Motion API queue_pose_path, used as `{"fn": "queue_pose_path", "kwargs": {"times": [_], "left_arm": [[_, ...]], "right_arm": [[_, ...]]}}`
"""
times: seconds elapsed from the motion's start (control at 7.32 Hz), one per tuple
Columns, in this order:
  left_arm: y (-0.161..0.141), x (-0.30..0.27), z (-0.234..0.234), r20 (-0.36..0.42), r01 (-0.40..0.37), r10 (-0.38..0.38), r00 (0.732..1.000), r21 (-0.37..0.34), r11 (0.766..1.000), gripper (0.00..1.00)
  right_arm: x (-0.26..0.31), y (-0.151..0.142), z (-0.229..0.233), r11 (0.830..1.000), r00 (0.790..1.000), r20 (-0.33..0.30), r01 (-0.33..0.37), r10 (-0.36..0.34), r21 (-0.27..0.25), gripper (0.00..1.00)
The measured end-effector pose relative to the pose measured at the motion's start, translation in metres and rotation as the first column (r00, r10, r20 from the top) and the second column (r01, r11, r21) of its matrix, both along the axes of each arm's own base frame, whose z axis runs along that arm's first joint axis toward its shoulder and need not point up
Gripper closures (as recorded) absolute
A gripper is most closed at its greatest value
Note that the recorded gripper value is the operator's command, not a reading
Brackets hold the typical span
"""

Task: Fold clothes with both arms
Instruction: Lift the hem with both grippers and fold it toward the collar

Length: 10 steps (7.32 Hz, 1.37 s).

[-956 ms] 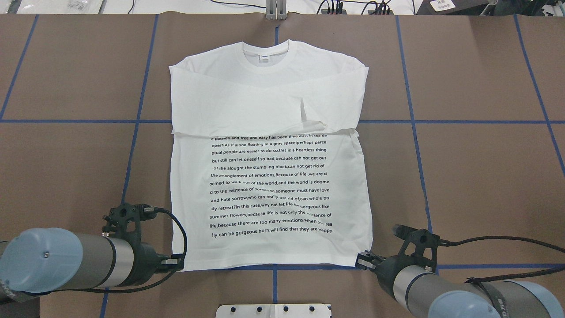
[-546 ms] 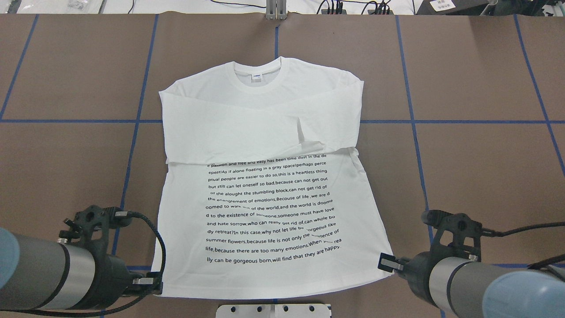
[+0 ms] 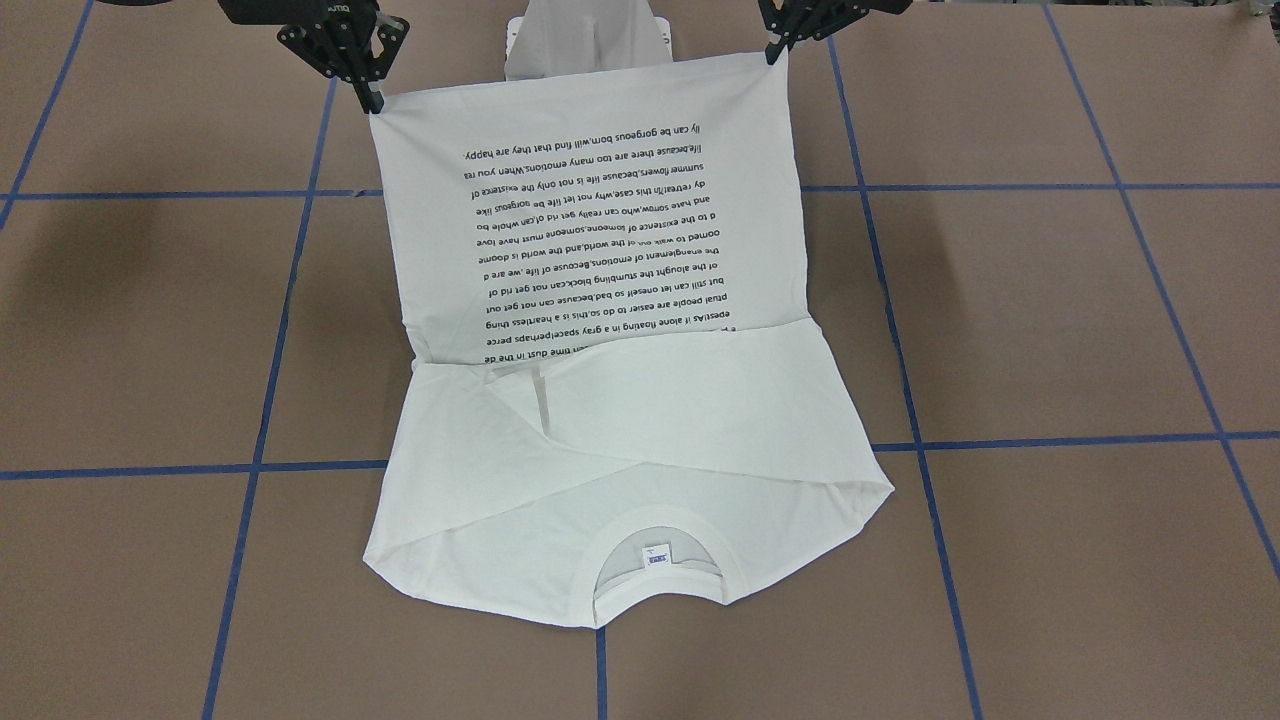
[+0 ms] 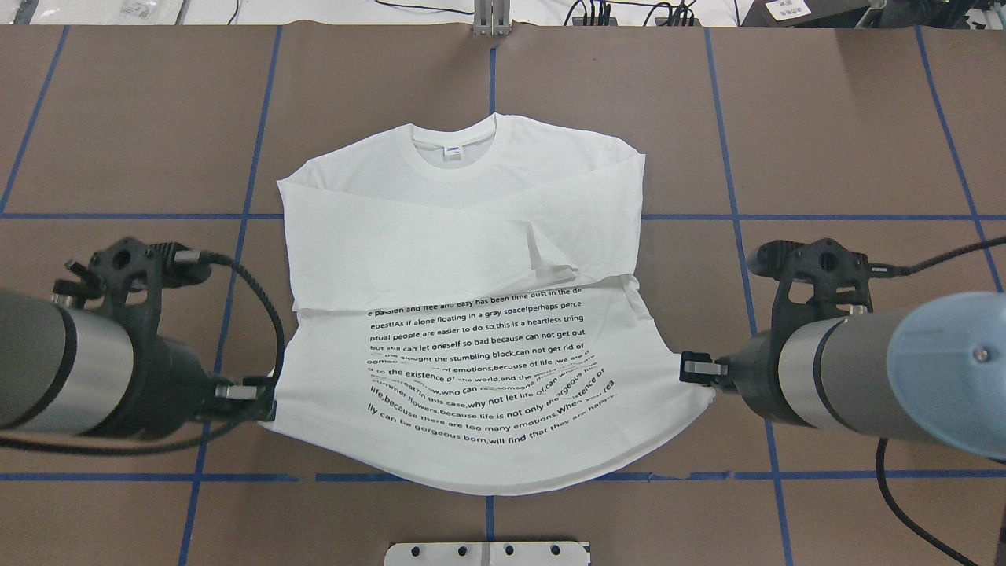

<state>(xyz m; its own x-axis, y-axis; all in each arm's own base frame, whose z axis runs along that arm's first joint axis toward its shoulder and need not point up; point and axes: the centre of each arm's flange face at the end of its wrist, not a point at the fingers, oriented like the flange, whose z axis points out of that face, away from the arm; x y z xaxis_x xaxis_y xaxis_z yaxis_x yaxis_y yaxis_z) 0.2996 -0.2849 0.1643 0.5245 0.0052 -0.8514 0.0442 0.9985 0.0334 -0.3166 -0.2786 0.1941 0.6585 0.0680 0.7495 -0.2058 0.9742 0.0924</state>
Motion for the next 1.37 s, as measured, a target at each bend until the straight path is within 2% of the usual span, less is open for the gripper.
{"fn": "queue_pose_path", "kwargs": {"times": [0.14, 0.27, 0.41, 0.55, 0.82, 1.37], "left_arm": [[-0.036, -0.005, -0.009, 0.042, 0.027, -0.028, 0.999, 0.036, 0.999, 1.00], [-0.068, -0.008, -0.008, 0.082, 0.038, -0.044, 0.996, 0.071, 0.997, 1.00], [-0.098, -0.010, -0.004, 0.118, 0.043, -0.056, 0.991, 0.105, 0.993, 1.00], [-0.125, -0.009, 0.002, 0.142, 0.050, -0.068, 0.988, 0.126, 0.991, 1.00], [-0.176, 0.012, 0.026, 0.161, 0.070, -0.092, 0.983, 0.138, 0.988, 1.00], [-0.284, 0.043, 0.099, 0.226, 0.083, -0.127, 0.966, 0.197, 0.977, 1.00]], "right_arm": [[0.008, -0.026, -0.011, 0.987, 0.996, -0.059, 0.079, -0.071, 0.137, 1.00], [0.013, -0.052, -0.016, 0.960, 0.984, -0.121, 0.153, -0.127, 0.236, 1.00], [0.014, -0.082, -0.022, 0.941, 0.975, -0.154, 0.199, -0.161, 0.273, 1.00], [0.016, -0.117, -0.030, 0.938, 0.972, -0.161, 0.211, -0.172, 0.275, 1.00], [0.003, -0.184, -0.040, 0.951, 0.974, -0.171, 0.185, -0.145, 0.246, 1.00], [-0.081, -0.305, -0.017, 0.961, 0.980, -0.170, 0.144, -0.104, 0.237, 1.00]]}}
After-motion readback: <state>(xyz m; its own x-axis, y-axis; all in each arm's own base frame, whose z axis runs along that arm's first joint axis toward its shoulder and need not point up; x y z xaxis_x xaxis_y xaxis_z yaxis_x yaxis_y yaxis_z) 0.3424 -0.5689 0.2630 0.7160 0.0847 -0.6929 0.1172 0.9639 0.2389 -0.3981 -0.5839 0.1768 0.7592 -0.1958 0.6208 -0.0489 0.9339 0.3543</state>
